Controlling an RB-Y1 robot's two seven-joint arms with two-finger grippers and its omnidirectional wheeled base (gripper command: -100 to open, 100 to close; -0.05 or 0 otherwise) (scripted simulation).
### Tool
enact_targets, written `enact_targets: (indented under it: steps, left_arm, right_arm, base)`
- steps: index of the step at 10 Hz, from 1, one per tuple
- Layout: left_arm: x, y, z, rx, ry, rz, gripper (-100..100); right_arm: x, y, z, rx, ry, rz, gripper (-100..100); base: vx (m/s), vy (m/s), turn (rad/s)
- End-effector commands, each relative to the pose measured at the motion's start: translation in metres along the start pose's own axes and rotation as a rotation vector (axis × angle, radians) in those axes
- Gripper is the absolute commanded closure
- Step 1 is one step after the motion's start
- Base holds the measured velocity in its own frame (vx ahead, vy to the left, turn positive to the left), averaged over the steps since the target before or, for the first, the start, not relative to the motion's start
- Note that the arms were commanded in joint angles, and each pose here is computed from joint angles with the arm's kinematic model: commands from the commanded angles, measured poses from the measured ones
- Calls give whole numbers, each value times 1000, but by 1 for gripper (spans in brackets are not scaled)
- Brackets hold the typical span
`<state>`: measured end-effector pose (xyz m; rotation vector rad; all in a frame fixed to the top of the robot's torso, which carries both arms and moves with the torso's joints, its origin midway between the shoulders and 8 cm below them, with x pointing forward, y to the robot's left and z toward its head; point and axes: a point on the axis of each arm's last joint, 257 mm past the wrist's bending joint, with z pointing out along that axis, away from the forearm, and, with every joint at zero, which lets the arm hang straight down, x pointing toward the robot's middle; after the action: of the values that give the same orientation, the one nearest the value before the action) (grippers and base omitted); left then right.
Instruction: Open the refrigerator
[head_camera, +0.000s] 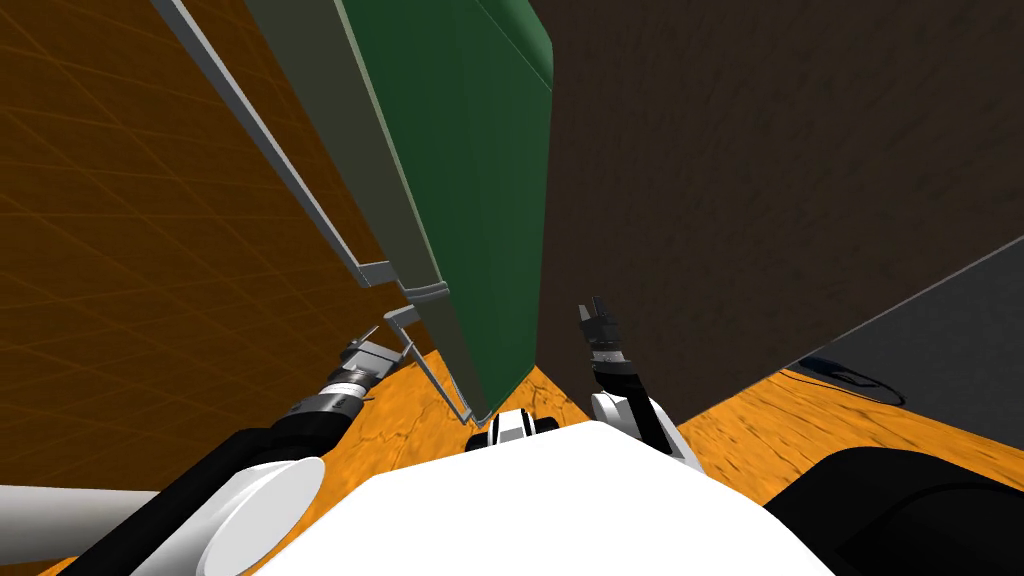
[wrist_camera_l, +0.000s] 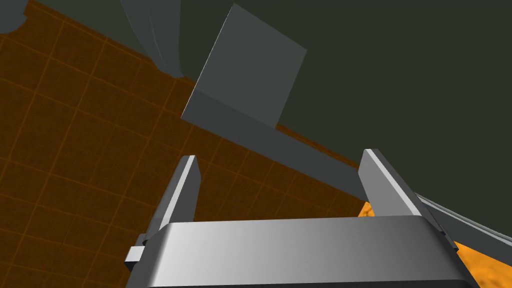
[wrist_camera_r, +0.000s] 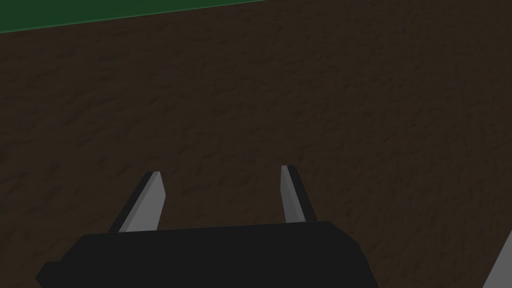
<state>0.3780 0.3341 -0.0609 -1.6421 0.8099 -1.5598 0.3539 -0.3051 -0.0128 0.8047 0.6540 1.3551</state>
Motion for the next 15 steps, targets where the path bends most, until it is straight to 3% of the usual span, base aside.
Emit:
enact_targets:
  steps: [1,2,3,4,5,10,12,15]
  left_arm:
    - [6,-5,-2,8,10,-2,-100]
    - [7,-5,-2,7,10,-3,-100]
    - [7,-12,-3,7,12,0,100]
    - [8,-9,-2,10,12,0,100]
    - [-9,3,2,-25,-18,-3,-100]
    - [-55,19,11,-71,-100,10,-100]
    - [-70,7,10,-56,-132,28,-100]
    - [-75,-12,5,-29,-152,41,-100]
  right_arm:
    - [0,0,0,0,0,0,0]
    - [0,0,0,0,0,0,0]
    - [0,0,0,0,0,0,0]
    - [0,0,0,0,0,0,0]
    - [0,0,0,0,0,0,0]
    - [0,0,0,0,0,0,0]
    - [0,0,0,0,0,0,0]
    - [0,0,0,0,0,0,0]
  base:
    - [6,-12,2]
    - [0,0,0]
    - [97,-13,11]
    - [47,-15,31]
    - [-5,-14,25]
    - [14,-38,38]
    - [60,-83,121]
    - [78,-97,83]
